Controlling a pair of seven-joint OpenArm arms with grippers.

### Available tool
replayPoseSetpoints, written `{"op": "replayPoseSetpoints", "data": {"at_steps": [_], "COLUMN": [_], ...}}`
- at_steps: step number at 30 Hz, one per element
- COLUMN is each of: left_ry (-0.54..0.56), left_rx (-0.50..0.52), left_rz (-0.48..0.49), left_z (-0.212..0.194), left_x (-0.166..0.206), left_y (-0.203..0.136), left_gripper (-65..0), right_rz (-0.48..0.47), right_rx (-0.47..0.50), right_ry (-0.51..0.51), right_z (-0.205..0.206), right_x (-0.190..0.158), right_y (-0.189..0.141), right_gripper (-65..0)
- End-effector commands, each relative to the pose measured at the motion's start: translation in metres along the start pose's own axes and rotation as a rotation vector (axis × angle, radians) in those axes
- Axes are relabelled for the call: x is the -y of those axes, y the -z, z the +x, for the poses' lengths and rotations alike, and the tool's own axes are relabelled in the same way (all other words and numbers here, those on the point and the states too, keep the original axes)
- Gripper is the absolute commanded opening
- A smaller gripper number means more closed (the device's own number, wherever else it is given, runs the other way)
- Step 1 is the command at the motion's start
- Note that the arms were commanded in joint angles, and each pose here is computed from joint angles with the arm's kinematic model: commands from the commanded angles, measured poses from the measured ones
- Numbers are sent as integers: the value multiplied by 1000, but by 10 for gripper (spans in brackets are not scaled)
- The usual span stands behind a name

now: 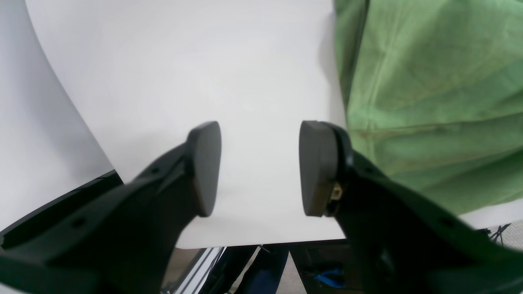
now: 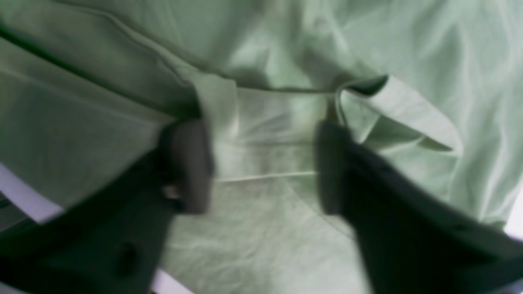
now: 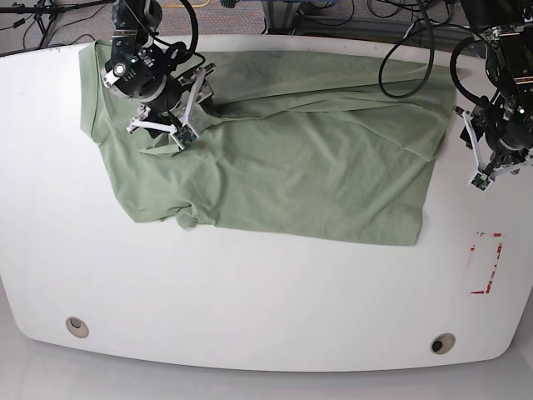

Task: Fold the T-shirt properly

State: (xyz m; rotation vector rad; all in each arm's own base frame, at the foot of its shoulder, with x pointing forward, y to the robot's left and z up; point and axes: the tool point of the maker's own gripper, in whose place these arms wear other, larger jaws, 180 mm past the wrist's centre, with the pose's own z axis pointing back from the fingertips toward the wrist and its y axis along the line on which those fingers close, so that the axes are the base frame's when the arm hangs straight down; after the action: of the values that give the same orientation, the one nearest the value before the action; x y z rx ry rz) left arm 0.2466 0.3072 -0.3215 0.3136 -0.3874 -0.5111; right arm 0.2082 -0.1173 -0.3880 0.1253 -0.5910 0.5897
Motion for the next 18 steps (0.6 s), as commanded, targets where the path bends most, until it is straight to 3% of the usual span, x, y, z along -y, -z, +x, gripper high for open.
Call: {"op": "replayPoseSetpoints", "data": {"at_steps": [1,3,5,18], "left_ry": [8,8,8,10], "left_rx": [13,13,13,1], "left_rz": [30,30,30,26], "left_z": [4,4,4,0], "left_x": [-10,-10,-10,-8], "left_y": [-6,-6,-6,-4], "left_gripper": [-363,-363,-363,-363], "right_rz": [-20,-25,-28,-22], "right_rx": [12,12,16,63], "right_ry": [-14,-19,-20,-43], "right_z": [4,5,6,26], "right_x": [7,10,11,8], "right_y": [-1,-1,-1,-1], "right_gripper": [-512,-606,-633,-634]}}
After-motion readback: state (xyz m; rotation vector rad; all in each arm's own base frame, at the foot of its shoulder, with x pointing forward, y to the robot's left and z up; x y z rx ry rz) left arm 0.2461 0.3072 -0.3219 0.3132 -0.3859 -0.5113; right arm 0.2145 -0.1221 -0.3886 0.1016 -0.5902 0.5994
